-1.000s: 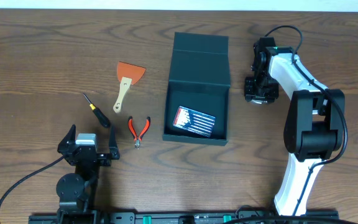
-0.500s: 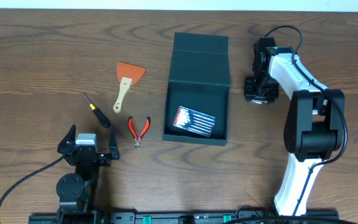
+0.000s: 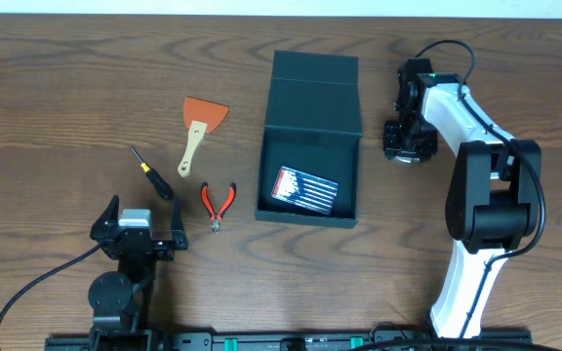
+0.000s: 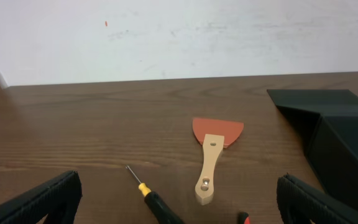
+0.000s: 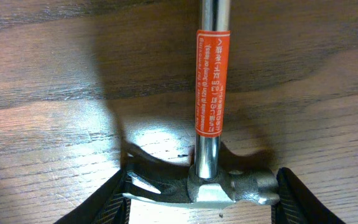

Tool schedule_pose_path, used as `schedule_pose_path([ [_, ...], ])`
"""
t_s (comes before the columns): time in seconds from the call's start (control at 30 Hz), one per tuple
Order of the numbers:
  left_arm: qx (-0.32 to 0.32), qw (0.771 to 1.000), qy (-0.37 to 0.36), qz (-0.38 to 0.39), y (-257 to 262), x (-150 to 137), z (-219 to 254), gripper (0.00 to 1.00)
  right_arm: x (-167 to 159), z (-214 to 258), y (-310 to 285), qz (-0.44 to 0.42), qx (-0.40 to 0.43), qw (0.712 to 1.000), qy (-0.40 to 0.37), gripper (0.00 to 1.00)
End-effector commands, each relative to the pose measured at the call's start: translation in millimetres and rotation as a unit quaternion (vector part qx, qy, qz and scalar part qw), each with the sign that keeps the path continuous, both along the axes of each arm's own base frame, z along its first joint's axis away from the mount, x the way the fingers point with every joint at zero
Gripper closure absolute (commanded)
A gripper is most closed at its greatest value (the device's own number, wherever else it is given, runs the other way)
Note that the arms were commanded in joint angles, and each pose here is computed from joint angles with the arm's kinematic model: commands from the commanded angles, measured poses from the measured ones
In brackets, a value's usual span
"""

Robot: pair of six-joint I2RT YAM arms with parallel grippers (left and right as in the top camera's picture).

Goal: Pack container
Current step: 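Lower the right gripper and close it on the hammer head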

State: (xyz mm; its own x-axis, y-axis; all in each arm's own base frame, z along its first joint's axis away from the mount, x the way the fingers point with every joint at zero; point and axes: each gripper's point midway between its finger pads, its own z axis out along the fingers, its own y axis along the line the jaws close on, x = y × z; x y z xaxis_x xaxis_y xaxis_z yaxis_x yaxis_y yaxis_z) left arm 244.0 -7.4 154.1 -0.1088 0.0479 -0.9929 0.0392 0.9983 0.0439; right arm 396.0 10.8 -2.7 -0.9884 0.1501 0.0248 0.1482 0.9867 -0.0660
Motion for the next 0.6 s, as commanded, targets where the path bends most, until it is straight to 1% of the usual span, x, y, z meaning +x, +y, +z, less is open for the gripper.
schedule_pose_path([
  [0.0,0.007,1.000,0.018,-0.005,-1.3,0.1,-15.6,0.01,-10.5,-20.7,-14.2,-0.007,-0.022,0.999,0.031,0.99],
  [0.4,0.007,1.000,0.018,-0.005,-1.3,0.1,-15.6,0.01,-11.1,-18.3,-12.4,-0.005,-0.022,0.999,0.032,0.98],
  [0.57,0.007,1.000,0.018,-0.005,-1.3,0.1,-15.6,0.01,-5.3,-7.7,-12.6,0.000,-0.021,1.000,0.018,0.99],
])
